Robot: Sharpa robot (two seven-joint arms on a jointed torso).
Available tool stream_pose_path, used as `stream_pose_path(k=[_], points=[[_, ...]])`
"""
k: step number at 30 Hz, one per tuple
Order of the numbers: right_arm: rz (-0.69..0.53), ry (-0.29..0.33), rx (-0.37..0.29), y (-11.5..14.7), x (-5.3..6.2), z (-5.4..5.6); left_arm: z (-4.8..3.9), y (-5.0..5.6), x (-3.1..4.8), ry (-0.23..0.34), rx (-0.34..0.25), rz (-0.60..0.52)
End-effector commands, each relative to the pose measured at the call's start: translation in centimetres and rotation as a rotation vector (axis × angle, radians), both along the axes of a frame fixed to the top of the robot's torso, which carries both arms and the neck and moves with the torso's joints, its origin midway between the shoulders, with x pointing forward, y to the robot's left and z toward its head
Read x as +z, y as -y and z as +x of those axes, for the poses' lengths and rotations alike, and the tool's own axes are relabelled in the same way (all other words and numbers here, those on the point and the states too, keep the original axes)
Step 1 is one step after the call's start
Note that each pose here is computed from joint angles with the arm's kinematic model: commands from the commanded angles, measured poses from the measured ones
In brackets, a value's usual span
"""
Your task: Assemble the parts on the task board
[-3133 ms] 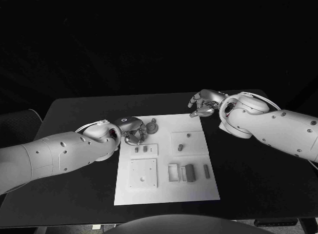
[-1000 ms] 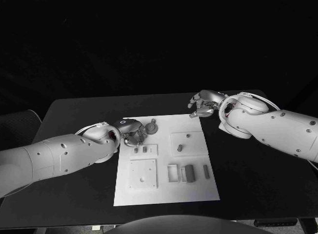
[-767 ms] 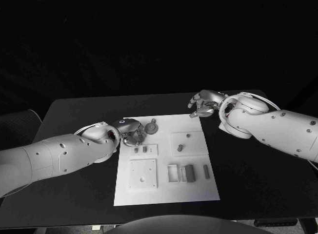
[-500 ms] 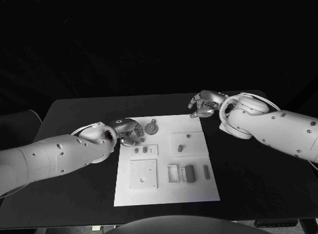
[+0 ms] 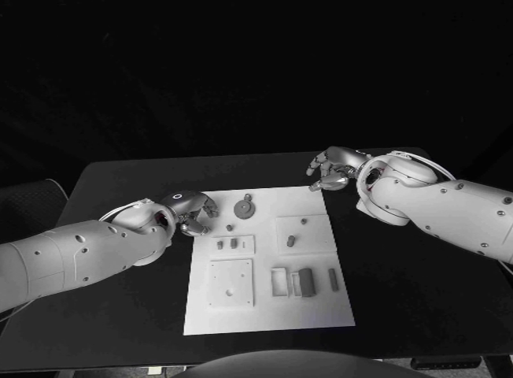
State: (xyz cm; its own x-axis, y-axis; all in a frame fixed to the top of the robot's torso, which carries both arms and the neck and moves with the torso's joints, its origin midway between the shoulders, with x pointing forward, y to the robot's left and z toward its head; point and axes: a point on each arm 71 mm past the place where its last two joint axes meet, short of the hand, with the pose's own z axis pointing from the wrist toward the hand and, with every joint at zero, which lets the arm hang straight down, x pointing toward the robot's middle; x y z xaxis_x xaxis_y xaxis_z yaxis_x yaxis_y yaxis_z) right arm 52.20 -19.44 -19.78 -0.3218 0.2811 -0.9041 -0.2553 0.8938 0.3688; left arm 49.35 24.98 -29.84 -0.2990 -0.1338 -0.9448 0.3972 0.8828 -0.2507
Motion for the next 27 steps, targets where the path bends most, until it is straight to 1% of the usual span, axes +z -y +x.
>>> stream_pose_path(k=[1,5,6,8,10,12,14,16,17,19,21,25,27], points=[[0.059,0.024,0.036,-0.1,0.3,-0.1,0.43,-0.6,1.16,0.048,0.049,-0.102],[0.102,0.039,0.058,0.1,0.5,-0.1,0.91,-1.6,2.33,0.048,0.107,-0.185],[0.109,0.051,0.067,0.2,0.6,-0.2,1.02,-1.9,2.74,0.047,0.132,-0.222],[0.114,0.061,0.088,0.3,0.6,-0.2,0.93,-2.2,3.28,0.070,0.140,-0.242],[0.112,0.066,0.105,0.5,0.3,-0.3,0.99,-2.4,3.89,0.069,0.157,-0.282],[0.089,0.067,0.132,0.7,-0.3,-0.6,1.03,-2.7,4.36,0.027,0.203,-0.358],[0.071,0.072,0.152,0.8,-0.7,-0.8,1.15,-3.1,4.77,-0.024,0.251,-0.439],[0.049,0.079,0.173,0.9,-1.4,-1.2,1.20,-3.5,5.09,-0.112,0.306,-0.542],[0.038,0.082,0.185,0.9,-1.7,-1.4,1.21,-3.6,5.30,-0.161,0.315,-0.590],[0.018,0.083,0.201,0.8,-2.0,-1.5,1.11,-3.6,5.67,-0.194,0.318,-0.643],[-0.020,0.091,0.226,0.8,-2.5,-1.8,0.83,-3.5,6.06,-0.228,0.307,-0.693],[-0.095,0.085,0.267,0.7,-3.5,-2.4,0.58,-3.1,6.91,-0.266,0.307,-0.782],[-0.144,0.088,0.281,0.5,-4.0,-2.7,0.53,-3.0,7.31,-0.286,0.318,-0.833]])
